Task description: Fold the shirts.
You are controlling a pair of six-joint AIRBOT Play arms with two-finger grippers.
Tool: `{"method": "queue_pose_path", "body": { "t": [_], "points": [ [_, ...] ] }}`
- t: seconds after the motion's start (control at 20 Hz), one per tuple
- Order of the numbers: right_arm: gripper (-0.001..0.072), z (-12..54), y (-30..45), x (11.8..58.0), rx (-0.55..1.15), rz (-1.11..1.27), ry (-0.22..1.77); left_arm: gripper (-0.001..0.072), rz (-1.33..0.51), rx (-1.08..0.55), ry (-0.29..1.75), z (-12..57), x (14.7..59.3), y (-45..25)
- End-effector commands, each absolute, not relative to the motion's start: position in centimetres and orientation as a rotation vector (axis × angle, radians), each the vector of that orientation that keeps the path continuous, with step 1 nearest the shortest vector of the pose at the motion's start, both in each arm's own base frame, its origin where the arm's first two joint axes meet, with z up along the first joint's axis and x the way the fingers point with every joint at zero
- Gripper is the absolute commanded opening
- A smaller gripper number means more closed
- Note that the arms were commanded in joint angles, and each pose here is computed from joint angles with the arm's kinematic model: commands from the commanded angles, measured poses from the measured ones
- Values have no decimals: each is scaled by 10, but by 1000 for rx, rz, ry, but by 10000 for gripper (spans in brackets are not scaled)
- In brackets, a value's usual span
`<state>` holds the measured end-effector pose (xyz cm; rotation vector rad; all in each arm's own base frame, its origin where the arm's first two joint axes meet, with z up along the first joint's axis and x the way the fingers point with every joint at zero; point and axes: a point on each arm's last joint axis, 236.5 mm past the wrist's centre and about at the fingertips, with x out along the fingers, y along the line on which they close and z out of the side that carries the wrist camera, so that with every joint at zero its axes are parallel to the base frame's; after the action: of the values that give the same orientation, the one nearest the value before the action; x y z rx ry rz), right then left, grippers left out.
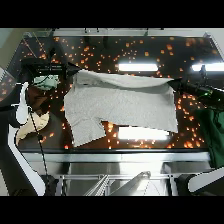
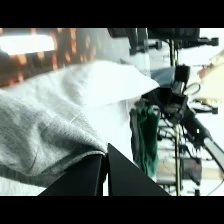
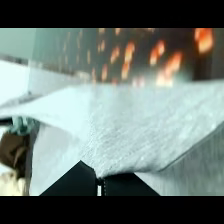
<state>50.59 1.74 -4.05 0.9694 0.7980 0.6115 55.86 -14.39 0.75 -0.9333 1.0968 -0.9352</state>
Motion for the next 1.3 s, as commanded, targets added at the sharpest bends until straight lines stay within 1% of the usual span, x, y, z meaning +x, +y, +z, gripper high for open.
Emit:
{"method": "queue_pose_path", "body": {
  "t": [0.0, 0.1, 0.3, 0.45, 0.55, 0.65, 0.7, 0.75, 0.8, 0.85, 0.9, 0.95, 1.0, 1.05, 1.1, 1.25],
  "points": [
    [17, -79, 24, 461, 927, 604, 1072, 8, -876, -858, 1300, -21, 528, -134],
    [17, -84, 24, 457, 914, 598, 1099, 10, -759, -770, 1419, -49, 516, -120],
    [17, -85, 24, 457, 925, 589, 1104, 9, -589, -677, 1584, -82, 495, -97],
    [18, -86, 24, 455, 946, 571, 1129, 11, -581, -662, 1596, -84, 493, -96],
    [19, -94, 18, 444, 925, 530, 1194, 15, -585, -663, 1598, -83, 492, -96],
    [32, -98, 3, 431, 857, 469, 1265, 354, -600, -662, 1623, -81, 486, -97],
    [160, -96, -7, 426, 813, 436, 1291, 498, -611, -658, 1638, -78, 481, -97],
    [261, -90, -15, 419, 770, 415, 1315, 671, -618, -655, 1645, -74, 478, -96],
    [263, -81, -23, 412, 723, 402, 1340, 717, -625, -649, 1645, -67, 476, -95],
    [283, -72, -33, 403, 676, 383, 1366, 717, -629, -644, 1640, -59, 475, -92],
    [406, -67, -44, 394, 637, 339, 1395, 717, -632, -639, 1632, -50, 473, -88],
    [495, -65, -56, 381, 594, 284, 1443, 716, -636, -634, 1627, -41, 471, -85],
    [525, -63, -65, 364, 560, 231, 1504, 716, -640, -629, 1626, -31, 468, -79],
    [525, -62, -64, 350, 560, 219, 1549, 715, -637, -627, 1626, -23, 464, -74],
    [523, -63, -57, 334, 585, 220, 1579, 698, -628, -638, 1623, -18, 460, -69],
    [523, -83, -34, 285, 632, 190, 1635, 699, -625, -673, 1643, -12, 434, -64]
  ]
}}
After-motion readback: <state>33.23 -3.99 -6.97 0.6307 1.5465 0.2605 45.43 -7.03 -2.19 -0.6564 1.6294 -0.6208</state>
